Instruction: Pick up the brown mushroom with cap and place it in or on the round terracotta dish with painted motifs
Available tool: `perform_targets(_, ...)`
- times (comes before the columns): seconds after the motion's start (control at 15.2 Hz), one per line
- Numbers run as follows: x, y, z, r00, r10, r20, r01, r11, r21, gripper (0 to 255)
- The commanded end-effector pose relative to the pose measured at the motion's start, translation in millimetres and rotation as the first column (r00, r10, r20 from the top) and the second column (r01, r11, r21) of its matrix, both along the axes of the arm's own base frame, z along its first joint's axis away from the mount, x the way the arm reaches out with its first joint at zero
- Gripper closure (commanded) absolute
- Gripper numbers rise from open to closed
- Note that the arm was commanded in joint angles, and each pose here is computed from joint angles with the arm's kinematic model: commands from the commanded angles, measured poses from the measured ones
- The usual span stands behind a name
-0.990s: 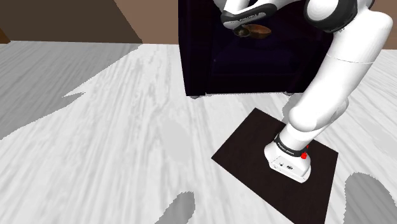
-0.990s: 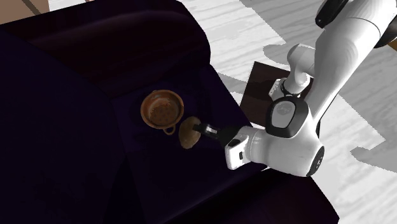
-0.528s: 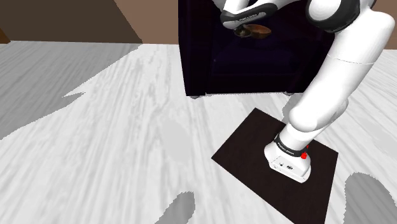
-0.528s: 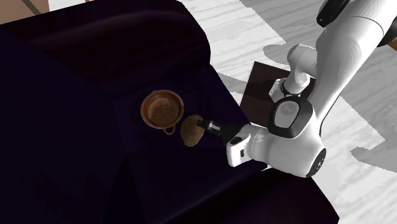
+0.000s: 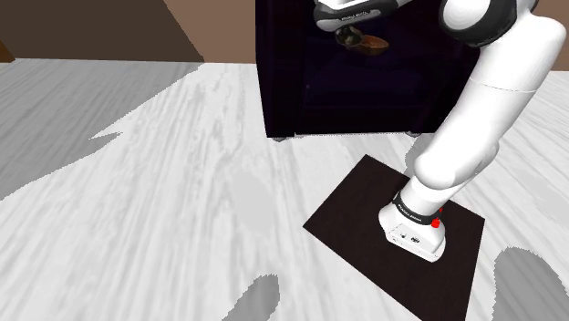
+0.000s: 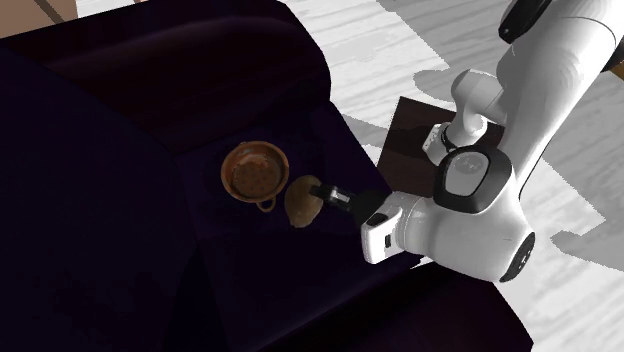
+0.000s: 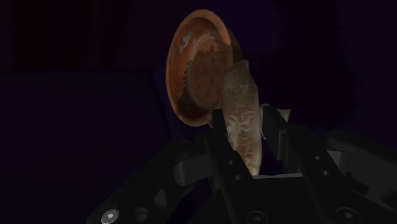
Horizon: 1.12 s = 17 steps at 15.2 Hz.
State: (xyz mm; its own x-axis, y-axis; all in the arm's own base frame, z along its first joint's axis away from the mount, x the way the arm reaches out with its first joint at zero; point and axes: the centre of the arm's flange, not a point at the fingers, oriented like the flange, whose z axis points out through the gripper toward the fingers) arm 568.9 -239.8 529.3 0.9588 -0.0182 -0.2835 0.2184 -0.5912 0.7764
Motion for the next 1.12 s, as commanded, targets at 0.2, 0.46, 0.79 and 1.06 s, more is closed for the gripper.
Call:
perform_targets(0.2,-0.4,-0.7,26.6,1.0,0.0,0.0,0.0,1.0,0.0,255)
perform_targets(0.46,-0.4,-0.7,47.7,1.0,0.0,0.0,0.0,1.0,0.0,255)
perform_targets(0.79,-10.7,-38.5,61.5,1.0,0.0,0.0,0.0,1.0,0.0,255)
perform_targets(1.06,-24.6,-88.9,68.8,1.0,0.0,0.0,0.0,1.0,0.0,255)
